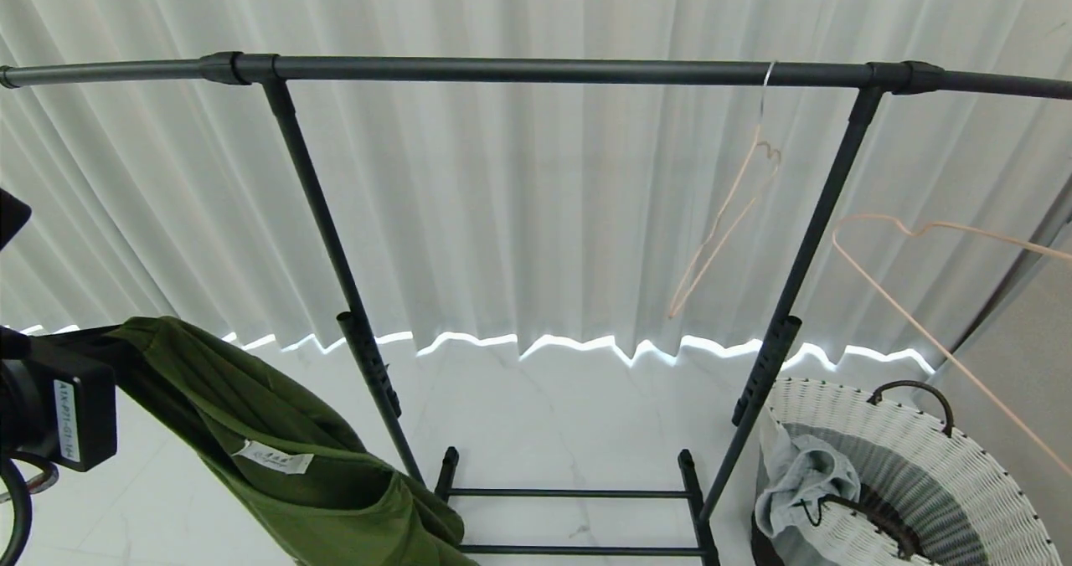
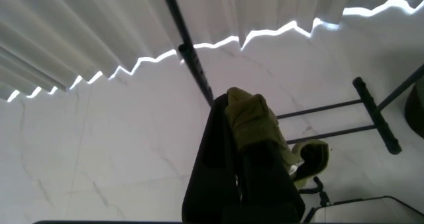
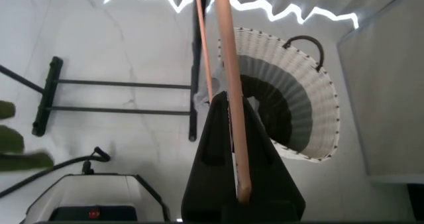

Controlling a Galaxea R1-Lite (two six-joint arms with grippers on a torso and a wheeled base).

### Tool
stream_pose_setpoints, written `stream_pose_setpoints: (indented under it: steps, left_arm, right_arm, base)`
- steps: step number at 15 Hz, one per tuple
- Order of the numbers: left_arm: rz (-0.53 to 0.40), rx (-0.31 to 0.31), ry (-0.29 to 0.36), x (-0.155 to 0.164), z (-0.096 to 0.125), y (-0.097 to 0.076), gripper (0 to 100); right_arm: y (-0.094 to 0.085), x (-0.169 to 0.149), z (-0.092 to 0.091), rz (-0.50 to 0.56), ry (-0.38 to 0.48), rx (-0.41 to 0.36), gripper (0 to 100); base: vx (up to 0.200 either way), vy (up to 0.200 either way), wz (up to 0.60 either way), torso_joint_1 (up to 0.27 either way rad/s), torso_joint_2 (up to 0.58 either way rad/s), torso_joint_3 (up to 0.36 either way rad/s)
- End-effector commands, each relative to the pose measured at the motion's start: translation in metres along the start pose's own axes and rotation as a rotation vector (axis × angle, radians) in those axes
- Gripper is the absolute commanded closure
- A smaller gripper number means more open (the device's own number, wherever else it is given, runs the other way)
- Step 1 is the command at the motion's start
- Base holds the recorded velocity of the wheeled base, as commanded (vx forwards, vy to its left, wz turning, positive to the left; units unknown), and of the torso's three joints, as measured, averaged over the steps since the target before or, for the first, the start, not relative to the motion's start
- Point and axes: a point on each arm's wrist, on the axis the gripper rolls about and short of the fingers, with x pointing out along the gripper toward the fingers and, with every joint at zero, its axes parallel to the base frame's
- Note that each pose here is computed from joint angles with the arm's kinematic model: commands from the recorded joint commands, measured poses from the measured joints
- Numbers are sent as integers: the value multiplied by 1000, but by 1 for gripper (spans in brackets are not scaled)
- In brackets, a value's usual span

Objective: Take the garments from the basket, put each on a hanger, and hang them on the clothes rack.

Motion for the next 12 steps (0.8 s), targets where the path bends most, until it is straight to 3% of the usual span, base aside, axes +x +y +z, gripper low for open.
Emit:
stream_pose_setpoints:
  steps: [1, 4, 7, 9, 12]
  left_arm:
    - [1, 0, 3, 1, 0, 0, 100]
    - [-1, 0, 4, 1, 0, 0, 100]
    - [-2, 3, 3, 1, 0, 0, 100]
    - [-4, 34, 12, 1, -3, -1, 100]
    - [-6, 39, 21, 1, -7, -2, 100]
  right_arm:
    - [0, -1, 0, 3, -3, 0, 100]
    - [0, -2, 0, 5, -10, 1, 100]
    - [0, -5, 3, 12, -33, -1, 100]
    - [-2, -16, 5, 25, -80, -70, 100]
    - [-3, -26, 8, 52, -126, -94, 100]
  base:
    - [0, 200, 0, 7, 2, -2]
    - [0, 200, 0, 1, 2, 1]
    - [0, 0, 0, 0, 0, 0]
    - [0, 0, 0, 0, 0, 0]
    - [0, 0, 0, 0, 0, 0]
